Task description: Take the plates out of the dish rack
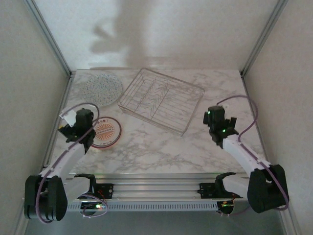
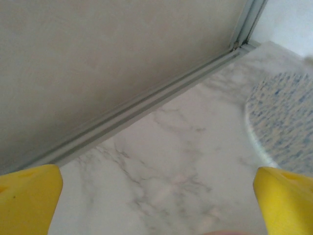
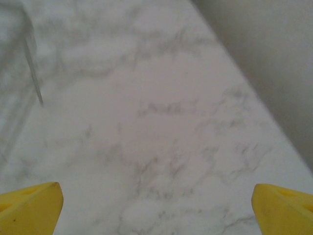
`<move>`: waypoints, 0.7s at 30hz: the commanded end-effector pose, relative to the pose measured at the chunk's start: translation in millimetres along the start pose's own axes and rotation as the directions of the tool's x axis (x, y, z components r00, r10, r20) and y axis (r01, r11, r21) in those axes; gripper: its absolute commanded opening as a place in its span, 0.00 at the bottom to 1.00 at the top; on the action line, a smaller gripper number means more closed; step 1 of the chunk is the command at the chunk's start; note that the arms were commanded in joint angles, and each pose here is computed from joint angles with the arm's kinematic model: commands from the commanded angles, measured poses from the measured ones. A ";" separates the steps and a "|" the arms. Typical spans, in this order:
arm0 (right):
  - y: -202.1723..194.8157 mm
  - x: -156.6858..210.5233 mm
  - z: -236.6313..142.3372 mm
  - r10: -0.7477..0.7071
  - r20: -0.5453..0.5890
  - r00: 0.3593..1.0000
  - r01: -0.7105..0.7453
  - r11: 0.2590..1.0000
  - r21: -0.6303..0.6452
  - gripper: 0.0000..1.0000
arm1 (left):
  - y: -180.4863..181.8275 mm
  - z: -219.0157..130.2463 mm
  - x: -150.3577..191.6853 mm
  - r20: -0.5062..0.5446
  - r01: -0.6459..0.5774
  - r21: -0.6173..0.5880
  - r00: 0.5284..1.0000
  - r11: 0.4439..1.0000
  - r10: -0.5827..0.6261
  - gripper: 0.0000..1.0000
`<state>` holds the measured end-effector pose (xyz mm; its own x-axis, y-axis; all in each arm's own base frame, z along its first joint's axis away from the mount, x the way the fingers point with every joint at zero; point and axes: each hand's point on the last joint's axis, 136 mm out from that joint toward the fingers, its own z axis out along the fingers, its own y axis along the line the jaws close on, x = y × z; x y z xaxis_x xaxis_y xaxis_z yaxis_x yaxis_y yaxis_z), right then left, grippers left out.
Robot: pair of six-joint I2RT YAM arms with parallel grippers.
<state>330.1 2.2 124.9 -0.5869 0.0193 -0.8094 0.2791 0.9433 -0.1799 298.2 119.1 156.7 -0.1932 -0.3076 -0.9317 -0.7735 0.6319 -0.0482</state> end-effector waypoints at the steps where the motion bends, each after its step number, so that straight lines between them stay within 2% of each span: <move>1: 24.1 -31.1 12.6 0.017 0.220 0.975 0.004 0.995 -0.096 0.99 | -14.5 5.8 -20.7 0.161 -0.065 0.058 0.985 0.996 0.055 1.00; 5: 45.4 -23.9 40.0 0.009 0.184 0.983 0.021 0.987 -0.161 0.99 | -34.3 19.9 9.0 0.107 -0.047 0.173 0.994 0.984 0.029 1.00; 10: 55.3 -17.2 67.1 -0.045 0.060 0.997 0.056 0.977 -0.204 0.99 | -54.6 32.9 14.5 0.122 -0.019 0.291 0.992 0.957 -0.018 1.00; 11: 56.0 -18.2 67.9 -0.056 0.073 0.996 0.071 0.973 -0.221 0.99 | -58.2 34.9 11.5 0.132 -0.014 0.308 0.991 0.951 -0.028 0.99; 14: 54.5 -27.0 60.1 -0.050 0.210 0.976 0.107 0.957 -0.268 0.99 | -66.9 45.9 10.5 0.086 0.064 0.370 0.991 0.927 -0.103 0.99; 17: 38.2 -13.1 61.2 0.052 0.243 0.969 0.021 0.957 -0.290 0.99 | -72.9 41.6 11.7 0.095 0.049 0.422 0.991 0.905 -0.097 0.99; 21: 37.5 -4.2 65.3 0.065 0.235 0.970 0.010 0.953 -0.303 0.99 | -80.7 21.2 14.7 0.153 -0.011 0.483 0.986 0.876 -0.072 0.99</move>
<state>381.3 6.0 61.6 -0.4814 -0.0119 -0.8764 0.0737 0.9958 -0.0541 368.9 97.8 121.7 -0.1034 -0.2781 -0.9550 -0.4811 0.8543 -0.1967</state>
